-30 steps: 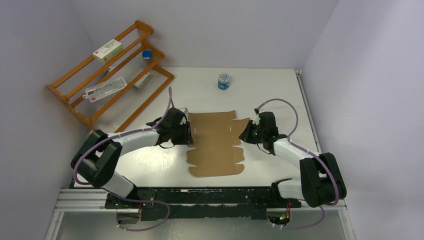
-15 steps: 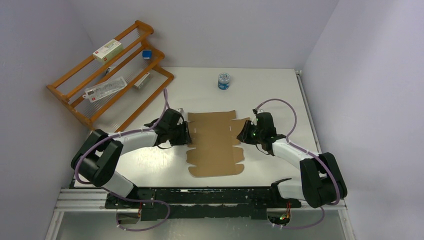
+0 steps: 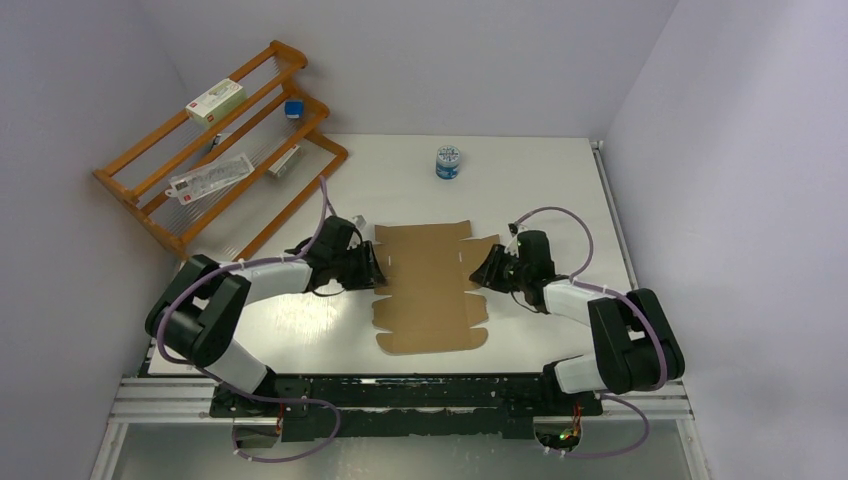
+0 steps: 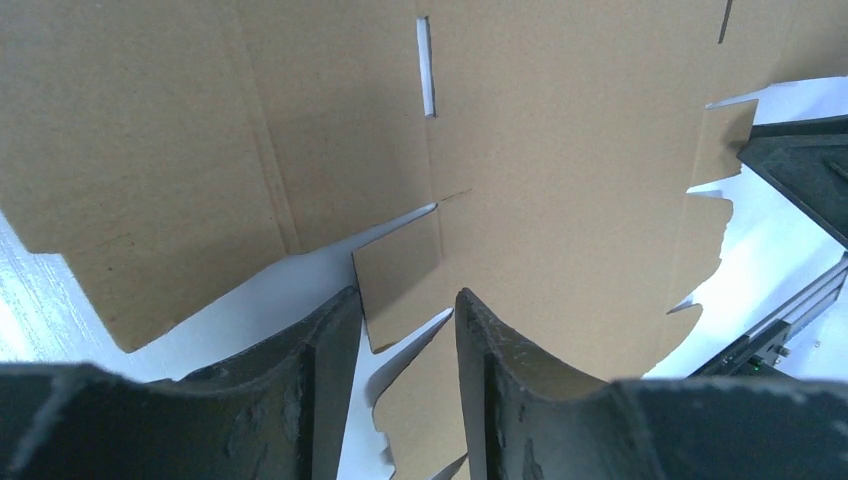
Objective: Fold the paper box
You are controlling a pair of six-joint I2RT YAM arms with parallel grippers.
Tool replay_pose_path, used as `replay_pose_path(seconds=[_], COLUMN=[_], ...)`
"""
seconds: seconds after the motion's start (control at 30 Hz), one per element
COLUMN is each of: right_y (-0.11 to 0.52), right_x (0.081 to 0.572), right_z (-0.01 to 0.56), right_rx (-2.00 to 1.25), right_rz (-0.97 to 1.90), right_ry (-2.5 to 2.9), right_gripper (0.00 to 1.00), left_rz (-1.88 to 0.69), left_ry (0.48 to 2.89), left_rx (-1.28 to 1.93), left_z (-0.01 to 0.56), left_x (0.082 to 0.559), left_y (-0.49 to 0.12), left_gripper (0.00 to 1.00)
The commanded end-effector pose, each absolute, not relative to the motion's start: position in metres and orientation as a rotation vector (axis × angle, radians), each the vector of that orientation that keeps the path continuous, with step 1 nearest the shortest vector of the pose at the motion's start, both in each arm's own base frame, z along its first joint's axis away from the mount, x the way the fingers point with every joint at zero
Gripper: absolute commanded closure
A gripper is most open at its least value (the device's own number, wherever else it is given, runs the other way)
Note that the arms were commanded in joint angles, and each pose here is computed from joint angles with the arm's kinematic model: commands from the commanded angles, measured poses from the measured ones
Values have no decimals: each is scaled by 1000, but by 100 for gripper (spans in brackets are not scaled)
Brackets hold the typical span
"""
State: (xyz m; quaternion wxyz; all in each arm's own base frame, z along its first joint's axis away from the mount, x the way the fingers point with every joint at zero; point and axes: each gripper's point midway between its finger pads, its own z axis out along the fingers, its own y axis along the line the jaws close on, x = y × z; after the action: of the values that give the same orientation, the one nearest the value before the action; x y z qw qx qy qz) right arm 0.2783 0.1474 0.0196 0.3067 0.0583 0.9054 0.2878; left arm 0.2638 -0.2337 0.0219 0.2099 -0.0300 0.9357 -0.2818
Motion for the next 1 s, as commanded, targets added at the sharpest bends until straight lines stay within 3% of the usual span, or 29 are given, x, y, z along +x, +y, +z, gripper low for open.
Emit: replay_pose_path(seconds=[0.0, 0.43, 0.63, 0.97], right_y=[152, 149, 148, 162], right_x=[269, 277, 279, 282], right_z=[10, 26, 29, 40], right_rx=[164, 99, 71, -18], right_rz=[819, 767, 707, 574], right_ry=[2417, 2386, 2388, 2388], right_gripper=[67, 95, 100, 100], left_rz=[-846, -904, -912, -927], left_ry=[2656, 2612, 2591, 2564], left_rx=[-109, -110, -96, -61], left_z=[7, 24, 34, 48], left_x=[250, 252, 255, 258], left_y=[-234, -240, -241, -251], left_gripper=[55, 74, 78, 81])
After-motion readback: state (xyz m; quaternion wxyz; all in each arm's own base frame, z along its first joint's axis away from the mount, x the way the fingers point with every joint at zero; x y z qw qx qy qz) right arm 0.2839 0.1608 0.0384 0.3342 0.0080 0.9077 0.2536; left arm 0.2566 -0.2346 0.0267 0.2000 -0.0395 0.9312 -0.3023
